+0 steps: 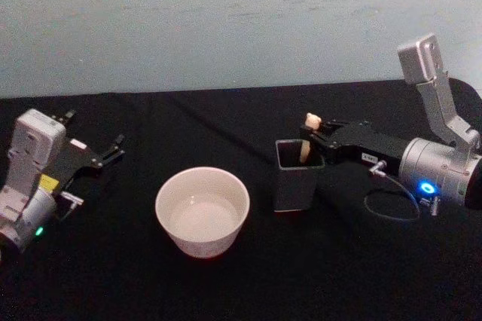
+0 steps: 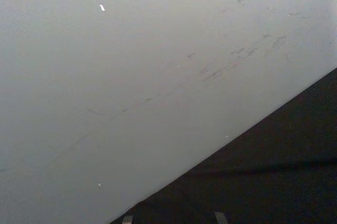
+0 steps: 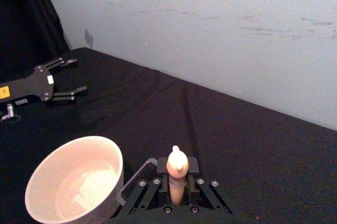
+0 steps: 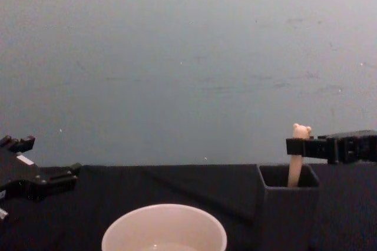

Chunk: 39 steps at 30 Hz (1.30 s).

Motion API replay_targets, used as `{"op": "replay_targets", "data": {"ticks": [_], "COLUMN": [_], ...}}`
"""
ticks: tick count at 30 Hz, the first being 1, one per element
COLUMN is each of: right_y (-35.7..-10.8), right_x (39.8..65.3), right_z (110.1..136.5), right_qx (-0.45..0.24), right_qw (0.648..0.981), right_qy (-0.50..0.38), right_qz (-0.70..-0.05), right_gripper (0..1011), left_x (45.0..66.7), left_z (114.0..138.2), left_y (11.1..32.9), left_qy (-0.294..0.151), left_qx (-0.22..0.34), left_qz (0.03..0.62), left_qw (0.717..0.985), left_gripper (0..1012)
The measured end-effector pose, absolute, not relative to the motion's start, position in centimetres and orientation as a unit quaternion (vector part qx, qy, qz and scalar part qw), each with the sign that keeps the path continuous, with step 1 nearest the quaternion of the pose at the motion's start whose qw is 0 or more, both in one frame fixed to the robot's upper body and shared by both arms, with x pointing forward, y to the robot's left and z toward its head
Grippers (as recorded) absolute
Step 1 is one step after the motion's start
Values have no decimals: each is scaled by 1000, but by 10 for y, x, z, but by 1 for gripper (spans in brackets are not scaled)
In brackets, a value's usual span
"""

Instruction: Pick up the stirring spoon with one hand, stir inside the cup, then place it back in its original position.

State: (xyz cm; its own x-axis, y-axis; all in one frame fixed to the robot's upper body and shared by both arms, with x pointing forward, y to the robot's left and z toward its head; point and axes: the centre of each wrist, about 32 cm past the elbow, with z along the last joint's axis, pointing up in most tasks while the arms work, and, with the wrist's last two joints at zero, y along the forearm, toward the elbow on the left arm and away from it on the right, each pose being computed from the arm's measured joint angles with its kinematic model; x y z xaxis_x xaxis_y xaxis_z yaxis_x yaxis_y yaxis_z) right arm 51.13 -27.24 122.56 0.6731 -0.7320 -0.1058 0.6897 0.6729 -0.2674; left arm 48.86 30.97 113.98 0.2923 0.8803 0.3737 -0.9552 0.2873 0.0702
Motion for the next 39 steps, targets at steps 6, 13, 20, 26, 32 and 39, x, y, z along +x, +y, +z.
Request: {"op": "replay_targets", "data": {"ticks": [6, 13, 20, 26, 32, 39], "right_y": [-272, -272, -271, -271, -271, -271], "right_x": [512, 512, 512, 512, 512, 512], "right_z": [1223, 1220, 1219, 1219, 1219, 1219], "right_qx": [-109, -113, -113, -113, -113, -113], "right_qw": [908, 906, 905, 905, 905, 905], "right_qy": [104, 104, 103, 103, 103, 103], "right_qz": [-392, -393, -397, -397, -397, -397], "right_gripper": [210, 210, 210, 210, 210, 210], "left_x": [489, 489, 489, 489, 489, 489], "left_z": [1140, 1140, 1140, 1140, 1140, 1140], "left_y": [310, 310, 310, 310, 310, 310], "left_qy": [-132, -132, -132, -132, -132, -132], "left_qx": [141, 141, 141, 141, 141, 141], "left_qz": [580, 580, 580, 580, 580, 580], "left_qw": [791, 791, 791, 791, 791, 791], "left_gripper": [1001, 1002, 1001, 1001, 1001, 1001]}}
